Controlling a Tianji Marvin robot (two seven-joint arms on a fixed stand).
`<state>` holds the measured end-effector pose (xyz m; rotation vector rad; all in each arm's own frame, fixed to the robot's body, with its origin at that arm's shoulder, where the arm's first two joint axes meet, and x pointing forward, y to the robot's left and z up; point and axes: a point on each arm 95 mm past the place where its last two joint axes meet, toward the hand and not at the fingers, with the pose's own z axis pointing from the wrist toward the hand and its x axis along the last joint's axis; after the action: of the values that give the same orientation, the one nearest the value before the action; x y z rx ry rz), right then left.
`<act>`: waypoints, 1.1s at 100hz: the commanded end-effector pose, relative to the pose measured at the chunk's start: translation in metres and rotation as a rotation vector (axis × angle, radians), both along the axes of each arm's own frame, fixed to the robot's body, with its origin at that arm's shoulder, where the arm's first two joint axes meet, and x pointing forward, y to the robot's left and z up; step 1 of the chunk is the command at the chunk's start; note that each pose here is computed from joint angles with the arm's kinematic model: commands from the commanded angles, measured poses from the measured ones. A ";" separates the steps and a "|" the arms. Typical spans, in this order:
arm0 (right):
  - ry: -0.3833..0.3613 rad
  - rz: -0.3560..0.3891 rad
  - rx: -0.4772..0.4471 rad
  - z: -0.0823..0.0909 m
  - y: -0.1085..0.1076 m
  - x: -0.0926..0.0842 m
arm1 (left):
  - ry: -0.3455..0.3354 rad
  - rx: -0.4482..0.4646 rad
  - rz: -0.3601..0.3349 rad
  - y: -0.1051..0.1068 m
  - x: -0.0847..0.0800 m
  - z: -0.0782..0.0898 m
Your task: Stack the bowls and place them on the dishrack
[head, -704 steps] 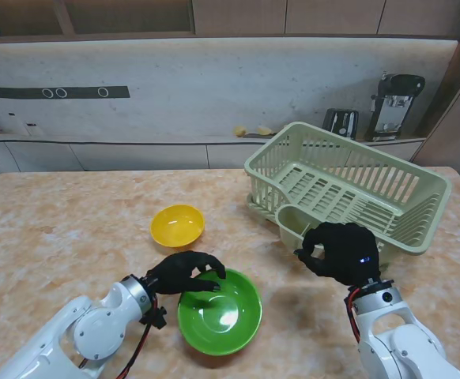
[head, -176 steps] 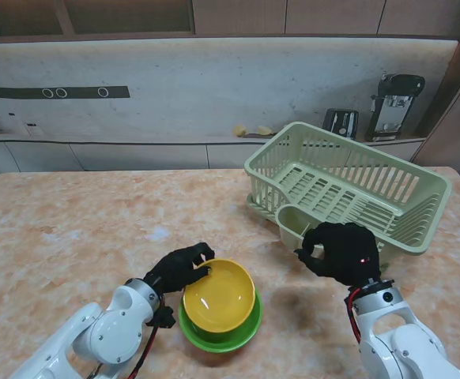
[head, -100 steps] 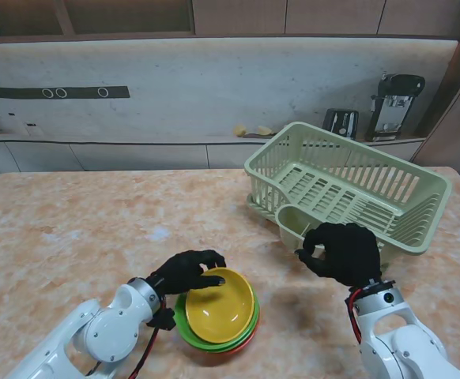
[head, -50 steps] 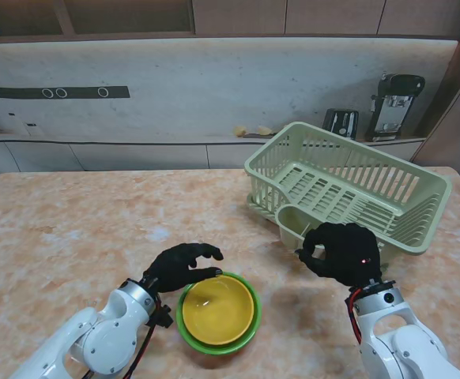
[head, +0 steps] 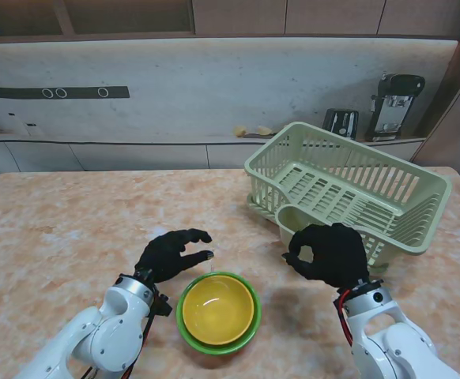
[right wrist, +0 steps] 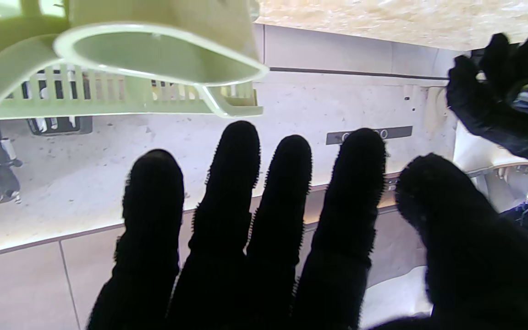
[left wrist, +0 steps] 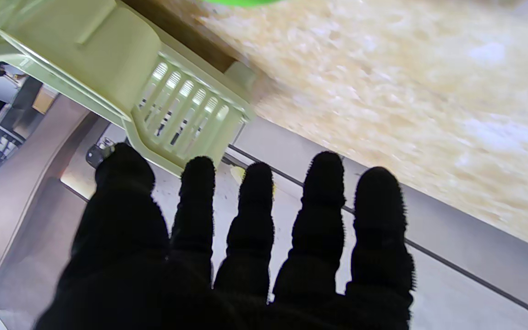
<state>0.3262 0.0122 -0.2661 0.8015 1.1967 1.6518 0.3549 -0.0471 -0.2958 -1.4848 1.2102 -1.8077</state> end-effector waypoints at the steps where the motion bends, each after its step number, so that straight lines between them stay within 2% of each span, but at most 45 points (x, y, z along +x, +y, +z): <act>1: 0.035 0.028 0.003 -0.004 0.008 -0.001 | -0.010 0.002 0.016 -0.002 0.000 0.004; 20: 0.098 0.093 -0.014 -0.010 0.022 0.001 | -0.048 0.005 0.112 0.006 -0.001 0.006; 47: 0.207 0.177 -0.074 -0.030 0.040 0.001 | -0.083 0.039 0.183 0.021 -0.005 0.009; 59: 0.236 0.208 -0.060 -0.039 0.051 0.002 | -0.090 0.036 0.190 0.022 -0.005 0.009; 70: 0.280 0.225 -0.083 -0.047 0.059 0.003 | -0.086 0.034 0.186 0.021 -0.004 0.009; 110: 0.459 0.215 -0.089 -0.064 0.075 0.015 | -0.075 0.042 0.178 0.019 -0.002 0.008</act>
<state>0.3404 0.0843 -0.3249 1.0328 1.6945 1.6315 0.3531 -0.0267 -0.2867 -1.4245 1.0285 -1.7009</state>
